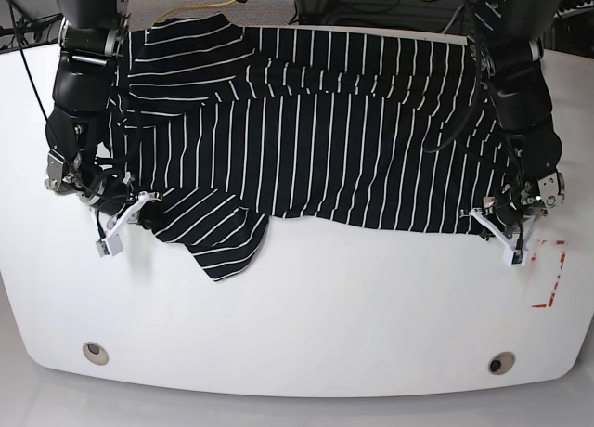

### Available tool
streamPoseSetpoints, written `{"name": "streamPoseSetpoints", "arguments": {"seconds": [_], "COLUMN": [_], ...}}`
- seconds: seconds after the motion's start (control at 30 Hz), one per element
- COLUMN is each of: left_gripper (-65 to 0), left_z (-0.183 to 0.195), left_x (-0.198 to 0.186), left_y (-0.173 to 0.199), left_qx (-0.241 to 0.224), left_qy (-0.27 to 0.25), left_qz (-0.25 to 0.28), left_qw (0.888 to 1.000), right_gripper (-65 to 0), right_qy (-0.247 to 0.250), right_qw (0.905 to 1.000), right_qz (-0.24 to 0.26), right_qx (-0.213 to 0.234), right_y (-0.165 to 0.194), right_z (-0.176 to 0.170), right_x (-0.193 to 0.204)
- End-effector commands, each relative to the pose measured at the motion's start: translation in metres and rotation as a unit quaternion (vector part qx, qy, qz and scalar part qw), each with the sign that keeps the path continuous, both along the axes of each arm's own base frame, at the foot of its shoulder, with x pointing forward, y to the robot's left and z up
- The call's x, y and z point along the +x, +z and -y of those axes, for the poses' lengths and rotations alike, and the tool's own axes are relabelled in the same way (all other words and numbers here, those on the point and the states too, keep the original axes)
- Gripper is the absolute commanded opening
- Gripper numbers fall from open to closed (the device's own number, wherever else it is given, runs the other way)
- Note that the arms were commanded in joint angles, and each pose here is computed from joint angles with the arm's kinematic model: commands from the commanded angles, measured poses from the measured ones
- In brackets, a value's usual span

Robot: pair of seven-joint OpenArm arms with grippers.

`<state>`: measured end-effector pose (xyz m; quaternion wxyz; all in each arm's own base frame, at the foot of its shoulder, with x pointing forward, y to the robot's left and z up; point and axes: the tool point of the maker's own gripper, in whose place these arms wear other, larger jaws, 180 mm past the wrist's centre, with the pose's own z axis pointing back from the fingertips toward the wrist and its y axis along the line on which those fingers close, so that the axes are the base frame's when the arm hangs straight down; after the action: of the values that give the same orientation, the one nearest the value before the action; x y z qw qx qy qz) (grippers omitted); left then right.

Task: Fold the T-shirt properly
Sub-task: 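Grasp the hem corners with both grippers, then fold the hem back over the shirt toward the held collar edge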

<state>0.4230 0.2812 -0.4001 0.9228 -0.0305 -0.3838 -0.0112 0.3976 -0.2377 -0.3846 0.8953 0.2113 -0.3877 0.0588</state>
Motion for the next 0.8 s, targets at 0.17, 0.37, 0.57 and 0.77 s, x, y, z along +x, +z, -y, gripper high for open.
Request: {"name": "streamPoseSetpoints", "arguments": {"seconds": [0.17, 0.37, 0.57, 0.77], "left_gripper": [-65.0, -65.0, -65.0, -65.0], "left_z": [-0.012, -0.017, -0.022, -0.033], "left_x": [0.011, -0.005, -0.036, -0.076], "left_y": [0.056, 0.077, 0.09, 0.089], "left_qx": [0.055, 0.09, 0.086, 0.123], "left_qy": [-0.008, -0.007, -0.005, -0.009], "left_qz": [0.062, 0.068, 0.076, 0.03], "left_qw": [0.997, 0.994, 0.993, 0.992], "right_gripper": [-65.0, -65.0, -65.0, -65.0], "right_qy": [0.013, 0.039, 0.032, 0.041], "right_qw": [0.9977, 0.9943, 0.989, 0.9822], "right_qz": [0.051, 0.055, 0.065, 0.056], "right_qx": [-0.043, -0.082, -0.129, -0.174], "right_y": [0.05, 0.064, 0.089, 0.097], "right_z": [0.019, 0.017, 0.033, 0.033], "right_x": [0.017, 0.006, -0.015, -0.043]}}
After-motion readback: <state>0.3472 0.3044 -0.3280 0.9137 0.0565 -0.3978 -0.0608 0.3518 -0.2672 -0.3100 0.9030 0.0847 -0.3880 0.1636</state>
